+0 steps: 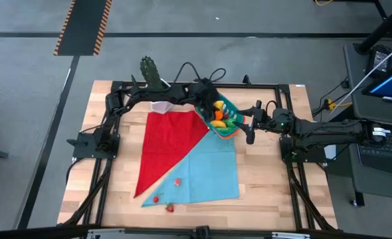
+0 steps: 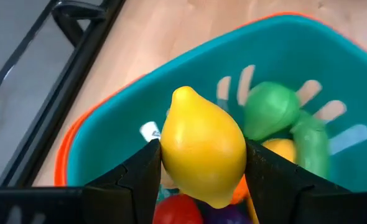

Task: Build produce basket
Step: Put the yellow lemon into the blue basket, then put the pink peach into the blue basket

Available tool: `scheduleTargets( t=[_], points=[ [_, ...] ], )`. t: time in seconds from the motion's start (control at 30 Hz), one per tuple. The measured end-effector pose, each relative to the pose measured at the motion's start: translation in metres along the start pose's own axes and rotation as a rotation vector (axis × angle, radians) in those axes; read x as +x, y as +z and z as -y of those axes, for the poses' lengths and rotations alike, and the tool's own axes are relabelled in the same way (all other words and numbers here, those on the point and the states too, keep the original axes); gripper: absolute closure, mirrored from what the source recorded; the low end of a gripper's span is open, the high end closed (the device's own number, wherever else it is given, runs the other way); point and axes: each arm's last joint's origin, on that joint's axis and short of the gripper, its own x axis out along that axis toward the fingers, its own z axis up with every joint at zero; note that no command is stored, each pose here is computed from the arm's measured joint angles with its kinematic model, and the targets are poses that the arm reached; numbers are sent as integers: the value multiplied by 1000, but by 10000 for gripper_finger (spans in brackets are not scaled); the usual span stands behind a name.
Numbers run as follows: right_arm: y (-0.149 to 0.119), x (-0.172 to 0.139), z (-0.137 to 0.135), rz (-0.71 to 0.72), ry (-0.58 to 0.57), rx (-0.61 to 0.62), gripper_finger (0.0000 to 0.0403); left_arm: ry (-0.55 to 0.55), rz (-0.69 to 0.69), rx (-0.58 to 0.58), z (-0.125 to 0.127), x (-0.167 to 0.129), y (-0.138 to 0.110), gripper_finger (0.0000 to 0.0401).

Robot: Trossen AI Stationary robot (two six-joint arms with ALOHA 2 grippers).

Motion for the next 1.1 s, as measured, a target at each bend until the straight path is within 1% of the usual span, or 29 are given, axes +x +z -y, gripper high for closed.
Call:
scheduleTargets(
  t=[0.23, 0.3, 0.37, 0.53, 0.63, 0.73, 0.87, 1.03, 1.1],
  points=[
    [0, 0, 0, -1, 0, -6, 157, 17, -56, -4, -9, 9, -9, 209],
    [0, 0, 0, -1, 0, -7, 157, 43, -55, -1, -10, 9, -8, 208],
    [0, 0, 0, -1, 0, -18, 157, 62, -59, 3, -11, 9, -8, 193],
    [0, 0, 0, -2, 0, -23, 157, 64, -59, 4, -10, 9, -8, 147],
    [0, 0, 0, -2, -1, -23, 157, 60, -57, 9, -7, 9, -8, 136],
    [0, 0, 0, -2, 0, -23, 157, 58, -48, 11, -5, 6, -5, 134],
    [-1, 0, 0, -3, -1, -24, 157, 56, -10, 21, -1, -9, 6, 138],
    [-2, 0, 0, -21, 0, -20, 157, 39, 72, 77, 15, -46, 30, 135],
    [-4, 0, 0, -41, -1, 0, 157, 28, 84, 109, 23, -59, 30, 134]
  ],
)
